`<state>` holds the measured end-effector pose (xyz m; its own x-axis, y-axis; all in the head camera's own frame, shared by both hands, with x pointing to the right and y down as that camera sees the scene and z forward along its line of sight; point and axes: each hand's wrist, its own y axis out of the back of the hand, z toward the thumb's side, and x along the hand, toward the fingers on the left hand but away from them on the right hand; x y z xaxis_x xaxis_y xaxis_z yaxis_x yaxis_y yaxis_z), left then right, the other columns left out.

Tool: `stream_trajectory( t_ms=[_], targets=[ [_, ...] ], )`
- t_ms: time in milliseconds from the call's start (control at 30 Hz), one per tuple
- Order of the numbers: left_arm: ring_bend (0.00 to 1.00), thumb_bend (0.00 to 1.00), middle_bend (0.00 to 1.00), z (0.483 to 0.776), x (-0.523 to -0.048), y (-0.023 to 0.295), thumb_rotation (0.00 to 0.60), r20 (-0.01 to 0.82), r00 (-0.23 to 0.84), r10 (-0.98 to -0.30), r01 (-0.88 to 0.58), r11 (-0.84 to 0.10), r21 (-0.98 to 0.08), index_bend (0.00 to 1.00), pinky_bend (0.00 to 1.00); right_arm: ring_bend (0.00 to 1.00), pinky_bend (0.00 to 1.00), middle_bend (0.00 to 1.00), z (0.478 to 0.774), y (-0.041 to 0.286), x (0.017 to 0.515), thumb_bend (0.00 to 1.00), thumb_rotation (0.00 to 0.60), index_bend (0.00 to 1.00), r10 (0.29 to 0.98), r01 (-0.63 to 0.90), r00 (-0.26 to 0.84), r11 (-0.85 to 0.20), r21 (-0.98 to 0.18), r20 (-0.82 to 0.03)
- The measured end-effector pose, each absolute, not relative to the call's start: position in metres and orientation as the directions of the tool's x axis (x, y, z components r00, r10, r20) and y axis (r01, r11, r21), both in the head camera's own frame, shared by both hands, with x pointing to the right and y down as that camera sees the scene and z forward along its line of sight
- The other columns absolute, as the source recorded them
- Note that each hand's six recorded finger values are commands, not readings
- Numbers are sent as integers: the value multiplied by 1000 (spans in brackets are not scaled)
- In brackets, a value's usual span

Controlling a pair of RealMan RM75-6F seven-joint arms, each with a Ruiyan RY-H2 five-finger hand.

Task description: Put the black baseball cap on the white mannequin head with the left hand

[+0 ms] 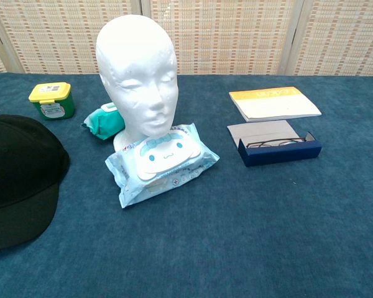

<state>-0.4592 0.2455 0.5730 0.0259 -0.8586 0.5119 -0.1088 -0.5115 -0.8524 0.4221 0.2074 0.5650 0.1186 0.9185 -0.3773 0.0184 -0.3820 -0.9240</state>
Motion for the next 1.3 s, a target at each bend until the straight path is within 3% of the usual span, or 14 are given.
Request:
stream_trajectory(
  t_ms=[333,467,867,1300],
  targets=[
    [305,516,458,565,-464,251,600,493,10,-870,-121,-491,-863,538,437,260,401,401,574,201,415,0,600,238,904,-7,131,-409,-913,-406],
    [373,523,498,560,-455,254,600,486,60,-872,-149,-489,-859,495,527,260,401,401,575,202,413,0,600,238,901,-12,135,-414,-910,-412],
    [391,868,466,553,-413,278,600,537,305,-787,-238,-609,-757,389,584,260,401,401,573,203,416,0,600,238,904,-11,125,-411,-912,-409],
    [380,888,456,585,-375,298,600,597,441,-670,-260,-733,-629,380,583,260,401,401,576,203,416,0,600,238,903,-21,120,-413,-910,-413]
  ],
)
